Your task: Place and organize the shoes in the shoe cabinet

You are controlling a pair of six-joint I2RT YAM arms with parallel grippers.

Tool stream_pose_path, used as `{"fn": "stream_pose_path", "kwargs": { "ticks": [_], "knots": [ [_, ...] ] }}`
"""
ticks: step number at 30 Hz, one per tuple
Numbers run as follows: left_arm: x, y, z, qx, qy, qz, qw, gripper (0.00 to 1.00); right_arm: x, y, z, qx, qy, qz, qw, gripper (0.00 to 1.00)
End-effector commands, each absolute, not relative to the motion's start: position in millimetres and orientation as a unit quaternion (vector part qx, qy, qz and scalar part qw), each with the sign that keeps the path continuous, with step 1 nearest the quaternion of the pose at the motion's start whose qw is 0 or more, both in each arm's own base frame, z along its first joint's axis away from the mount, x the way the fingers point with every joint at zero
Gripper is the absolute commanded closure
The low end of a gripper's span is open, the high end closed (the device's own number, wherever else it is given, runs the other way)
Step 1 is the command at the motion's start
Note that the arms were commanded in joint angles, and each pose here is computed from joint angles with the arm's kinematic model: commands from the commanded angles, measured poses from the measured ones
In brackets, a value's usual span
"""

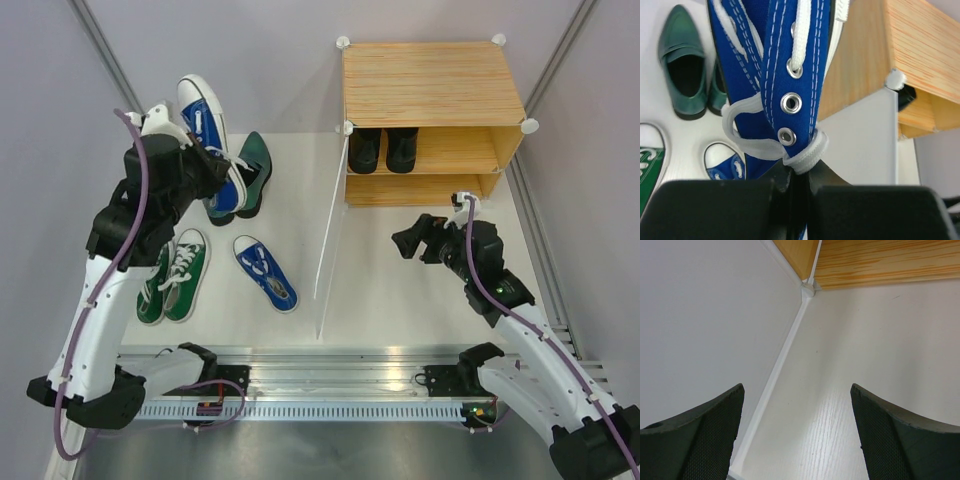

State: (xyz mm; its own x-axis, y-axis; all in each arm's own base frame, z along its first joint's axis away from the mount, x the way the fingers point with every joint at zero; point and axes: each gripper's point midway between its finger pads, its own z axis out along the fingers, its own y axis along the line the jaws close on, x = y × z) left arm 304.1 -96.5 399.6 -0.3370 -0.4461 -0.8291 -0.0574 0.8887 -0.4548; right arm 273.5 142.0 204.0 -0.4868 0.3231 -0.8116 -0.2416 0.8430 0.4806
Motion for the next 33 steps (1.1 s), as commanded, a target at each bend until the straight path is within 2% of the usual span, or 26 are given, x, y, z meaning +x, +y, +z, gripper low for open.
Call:
{"fn": "stream_pose_path", "kwargs": {
  "ticks": [1, 8, 12, 15, 16, 19, 24, 30, 33],
  "knots": [
    [302, -144, 428, -0.062, 0.796, -0.217, 0.561, 0.98, 278, 138, 239, 0.025, 0.791, 0.278, 0.545, 0.1],
    [263, -275, 480, 0.106, 0.763, -0.26, 0.582, 0.98, 276, 100, 278, 0.095, 0.756, 0.227, 0.607, 0.1],
    [233, -328, 510, 0.161, 0.731, -0.296, 0.593, 0.98, 265, 35, 311, 0.2, 0.708, 0.12, 0.667, 0.09],
    [193, -388, 497, 0.232, 0.721, -0.342, 0.556, 0.98, 246, -11, 320, 0.283, 0.679, 0.04, 0.676, 0.08],
    [172, -409, 488, 0.264, 0.717, -0.358, 0.537, 0.98, 233, -37, 318, 0.328, 0.661, -0.012, 0.675, 0.08],
    [155, -449, 442, 0.303, 0.736, -0.347, 0.497, 0.98, 207, -64, 325, 0.381, 0.614, -0.036, 0.691, 0.07],
    [156, -490, 345, 0.31, 0.796, -0.305, 0.422, 0.98, 185, -78, 336, 0.406, 0.578, -0.033, 0.707, 0.08],
    [177, -513, 260, 0.287, 0.843, -0.238, 0.387, 0.98, 197, -62, 329, 0.38, 0.602, -0.004, 0.702, 0.08],
    [209, -508, 217, 0.243, 0.877, -0.203, 0.361, 0.98, 207, -49, 322, 0.359, 0.622, 0.017, 0.695, 0.08]
  ]
}}
